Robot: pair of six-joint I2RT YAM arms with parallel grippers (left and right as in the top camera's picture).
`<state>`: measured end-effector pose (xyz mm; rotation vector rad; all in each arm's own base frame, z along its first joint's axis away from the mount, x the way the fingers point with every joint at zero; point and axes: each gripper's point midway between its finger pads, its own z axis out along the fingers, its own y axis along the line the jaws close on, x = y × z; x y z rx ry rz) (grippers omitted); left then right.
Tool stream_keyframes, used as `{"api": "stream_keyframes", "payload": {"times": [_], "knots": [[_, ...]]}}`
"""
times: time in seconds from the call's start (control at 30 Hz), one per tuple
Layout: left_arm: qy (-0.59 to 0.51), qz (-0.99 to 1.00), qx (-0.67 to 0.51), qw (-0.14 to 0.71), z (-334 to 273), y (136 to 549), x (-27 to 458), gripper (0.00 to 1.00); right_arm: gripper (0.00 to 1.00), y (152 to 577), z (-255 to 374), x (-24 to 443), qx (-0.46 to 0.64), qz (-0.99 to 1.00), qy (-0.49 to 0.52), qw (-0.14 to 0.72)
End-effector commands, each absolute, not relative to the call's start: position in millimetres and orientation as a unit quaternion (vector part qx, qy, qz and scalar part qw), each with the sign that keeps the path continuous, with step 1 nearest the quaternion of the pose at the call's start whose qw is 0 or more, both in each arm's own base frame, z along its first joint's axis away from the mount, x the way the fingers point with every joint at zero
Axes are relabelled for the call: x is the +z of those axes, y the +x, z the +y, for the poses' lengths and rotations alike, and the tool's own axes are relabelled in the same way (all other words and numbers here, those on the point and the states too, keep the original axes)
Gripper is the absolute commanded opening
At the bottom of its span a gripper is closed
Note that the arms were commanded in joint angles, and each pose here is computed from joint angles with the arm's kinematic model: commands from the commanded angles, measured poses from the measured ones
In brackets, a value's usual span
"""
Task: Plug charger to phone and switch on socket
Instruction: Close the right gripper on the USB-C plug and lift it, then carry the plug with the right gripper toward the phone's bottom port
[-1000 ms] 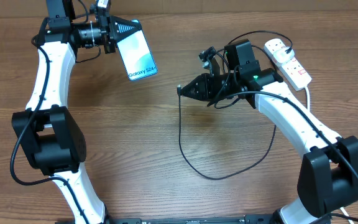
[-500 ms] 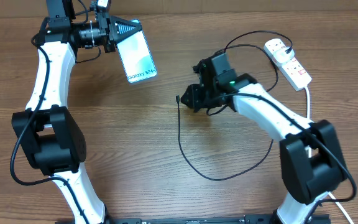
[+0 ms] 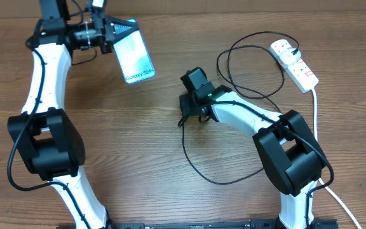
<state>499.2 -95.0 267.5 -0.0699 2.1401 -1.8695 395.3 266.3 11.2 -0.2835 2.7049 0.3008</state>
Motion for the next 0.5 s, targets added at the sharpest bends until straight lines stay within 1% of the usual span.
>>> {"api": "stream_keyframes", "payload": {"times": [0.0,0.17,0.37,0.47], "knots": [[-0.019,0.732,-0.663,0.156,-80.9,496.7,281.9,0.04,0.47,410.6,269.3,11.9,0.090,0.964,-0.108,0.224],[-0.021,0.732,-0.662,0.158,-78.4,497.1,281.8,0.04,0.44,410.5,276.2,4.0,0.082,0.962,-0.116,0.232],[-0.021,0.732,-0.662,0.158,-78.4,497.2,281.8,0.04,0.43,404.5,284.8,-16.3,0.037,0.960,-0.134,0.244],[-0.021,0.731,-0.663,0.157,-78.6,496.7,282.2,0.04,0.43,396.5,287.3,-18.6,0.026,0.962,-0.130,0.240]]}}
